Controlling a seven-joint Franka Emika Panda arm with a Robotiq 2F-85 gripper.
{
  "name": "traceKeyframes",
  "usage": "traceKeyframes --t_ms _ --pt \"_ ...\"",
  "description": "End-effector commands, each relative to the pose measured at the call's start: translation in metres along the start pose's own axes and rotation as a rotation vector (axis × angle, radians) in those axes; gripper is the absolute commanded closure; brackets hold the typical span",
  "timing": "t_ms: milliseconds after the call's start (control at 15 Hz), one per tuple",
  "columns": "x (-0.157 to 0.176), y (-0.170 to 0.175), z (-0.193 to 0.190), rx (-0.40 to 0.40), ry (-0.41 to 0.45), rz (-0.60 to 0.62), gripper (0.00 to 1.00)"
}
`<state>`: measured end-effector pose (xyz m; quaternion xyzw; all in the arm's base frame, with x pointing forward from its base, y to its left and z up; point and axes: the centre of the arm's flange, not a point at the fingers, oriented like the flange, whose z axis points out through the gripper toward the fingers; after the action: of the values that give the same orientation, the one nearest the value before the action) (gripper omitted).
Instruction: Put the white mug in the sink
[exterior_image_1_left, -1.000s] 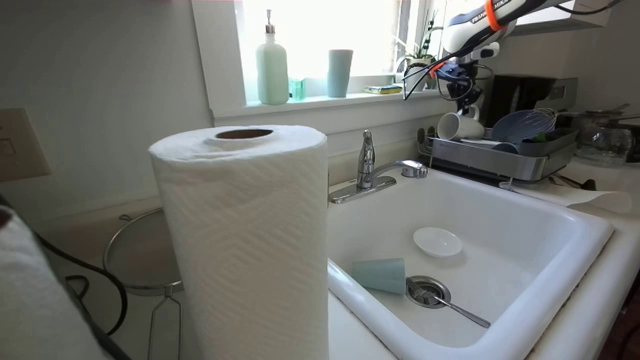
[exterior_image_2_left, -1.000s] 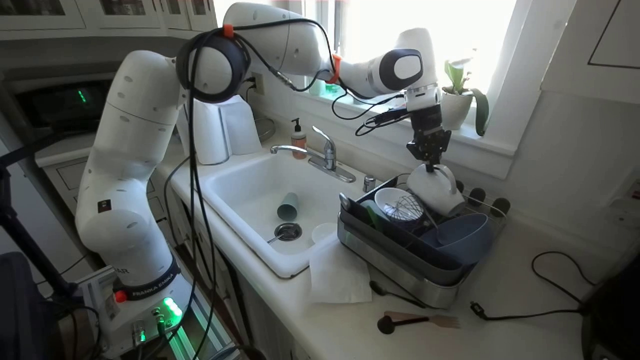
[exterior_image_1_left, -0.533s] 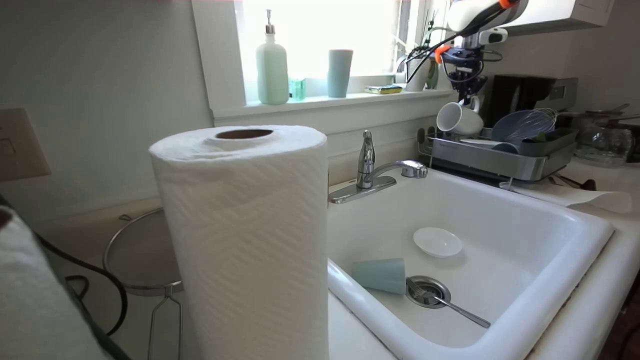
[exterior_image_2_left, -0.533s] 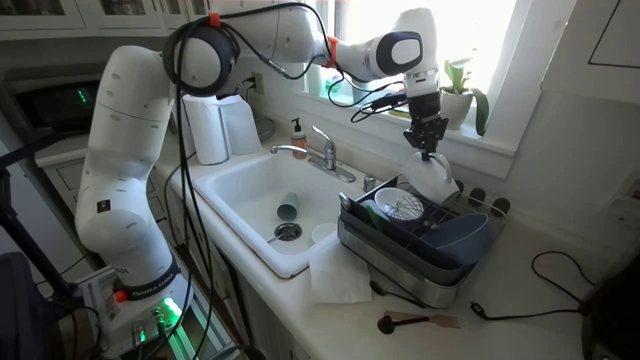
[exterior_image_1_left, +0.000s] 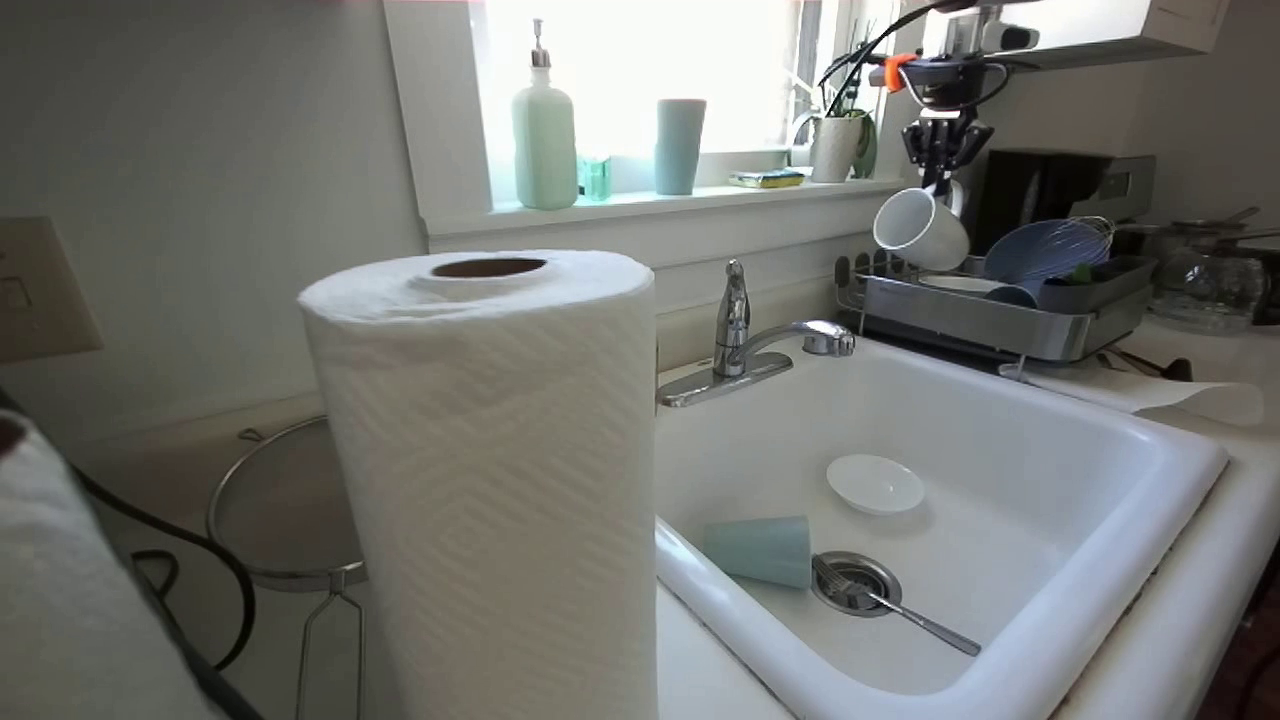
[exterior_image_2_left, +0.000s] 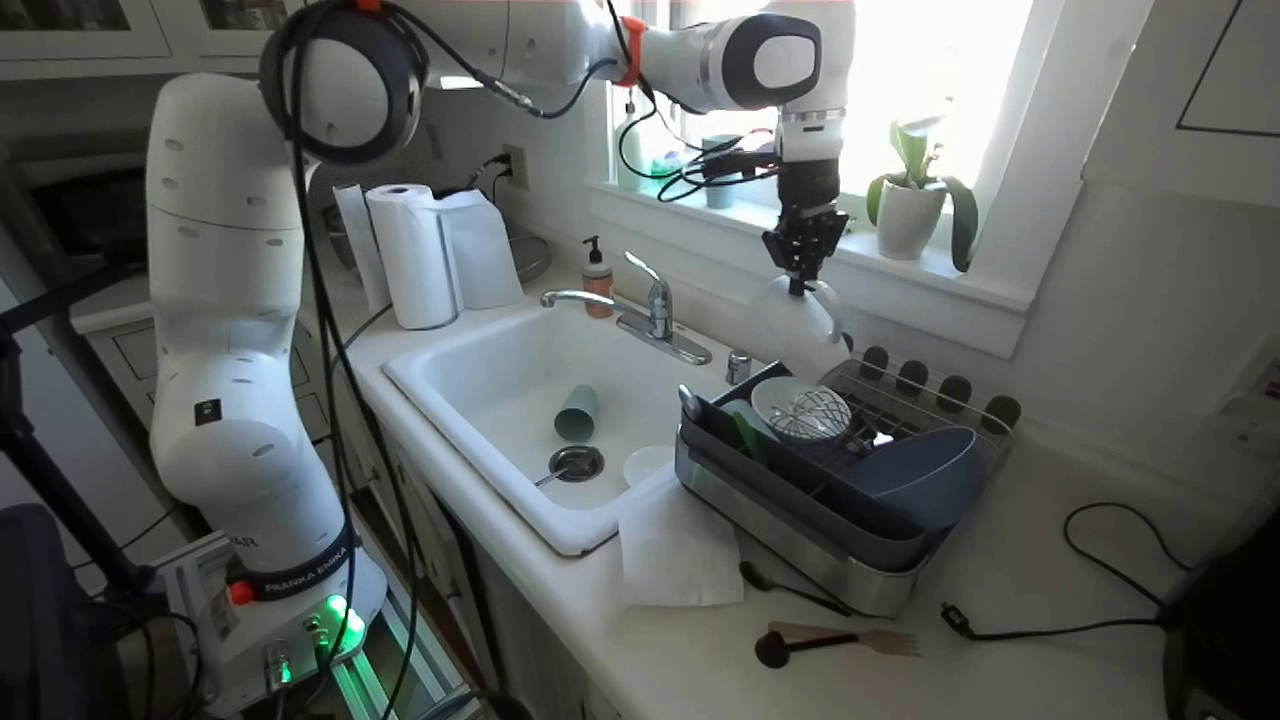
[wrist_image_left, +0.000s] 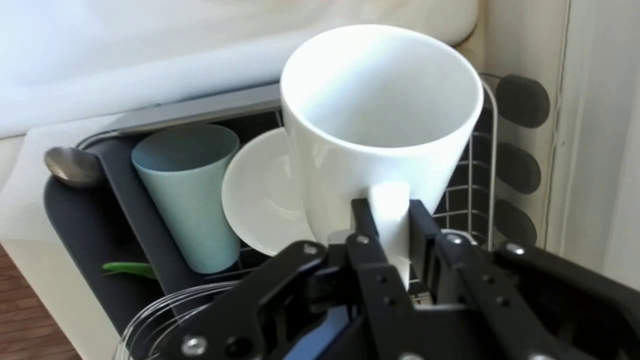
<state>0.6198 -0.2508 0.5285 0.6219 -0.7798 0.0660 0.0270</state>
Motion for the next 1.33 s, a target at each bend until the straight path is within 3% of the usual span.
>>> traceKeyframes --t_ms 0,400,733,1067,1267 --pt "-0.017 0.043 -0.030 0.007 -0.092 -0.061 0.95" --pt "-0.059 0.080 -0.049 -0.032 -0.267 -0.206 0.95" --pt "-0.106 0.114 -0.038 -0.110 -0.437 -0.333 0.95" --pt "-0.123 0.133 0.005 -0.225 -0.543 -0.368 0.95" --pt "-0.112 0.133 0.052 -0.365 -0.635 -0.367 0.95"
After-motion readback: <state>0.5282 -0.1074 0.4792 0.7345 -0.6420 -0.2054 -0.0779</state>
